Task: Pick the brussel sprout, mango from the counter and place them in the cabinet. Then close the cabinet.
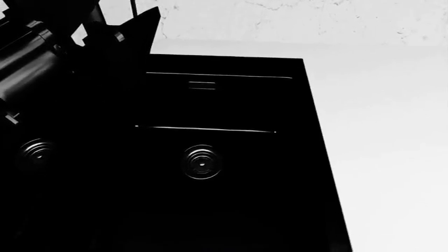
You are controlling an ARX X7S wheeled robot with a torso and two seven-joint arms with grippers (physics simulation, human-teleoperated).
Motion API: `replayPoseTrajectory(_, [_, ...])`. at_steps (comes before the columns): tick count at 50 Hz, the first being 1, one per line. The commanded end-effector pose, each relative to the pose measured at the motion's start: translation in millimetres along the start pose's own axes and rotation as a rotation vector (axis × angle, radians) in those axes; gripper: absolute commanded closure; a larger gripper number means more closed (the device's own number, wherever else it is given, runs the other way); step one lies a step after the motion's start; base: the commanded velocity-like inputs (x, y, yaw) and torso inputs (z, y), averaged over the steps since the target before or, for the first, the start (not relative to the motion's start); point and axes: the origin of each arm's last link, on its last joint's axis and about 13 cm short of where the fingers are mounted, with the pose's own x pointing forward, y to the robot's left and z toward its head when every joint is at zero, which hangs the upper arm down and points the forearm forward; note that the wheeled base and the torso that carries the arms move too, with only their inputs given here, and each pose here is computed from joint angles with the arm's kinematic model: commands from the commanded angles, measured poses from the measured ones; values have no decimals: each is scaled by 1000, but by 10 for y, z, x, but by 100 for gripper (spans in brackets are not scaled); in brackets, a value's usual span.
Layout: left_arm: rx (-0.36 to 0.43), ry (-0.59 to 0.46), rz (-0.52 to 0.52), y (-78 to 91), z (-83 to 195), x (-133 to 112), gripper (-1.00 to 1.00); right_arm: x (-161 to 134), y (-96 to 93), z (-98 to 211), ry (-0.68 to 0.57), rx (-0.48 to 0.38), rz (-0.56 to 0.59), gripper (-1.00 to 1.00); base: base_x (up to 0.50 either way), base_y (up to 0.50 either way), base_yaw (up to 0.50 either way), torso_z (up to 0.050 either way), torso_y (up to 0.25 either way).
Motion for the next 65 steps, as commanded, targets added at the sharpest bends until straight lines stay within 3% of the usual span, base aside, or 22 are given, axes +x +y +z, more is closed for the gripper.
replayPoseTrajectory(1, [-4,0,0,0,2,-2,-100,793,1221,-1520,274,860,725,-100,16,1,0,0,0])
replayPoseTrajectory(18, [8,-3,-2,1,21,17,-100,652,1199,-1668,387,1005,583,-100,6,2,2,0,-10])
replayPoseTrajectory(25, [-11,1,-3,1,24,21,-100,660,1193,-1663,371,1002,584,-100,6,3,6,0,3])
replayPoseTrajectory(65, [-21,-11,1,0,45,13,-100,417,1010,-1463,204,970,481,-100,0,0,0,0,249])
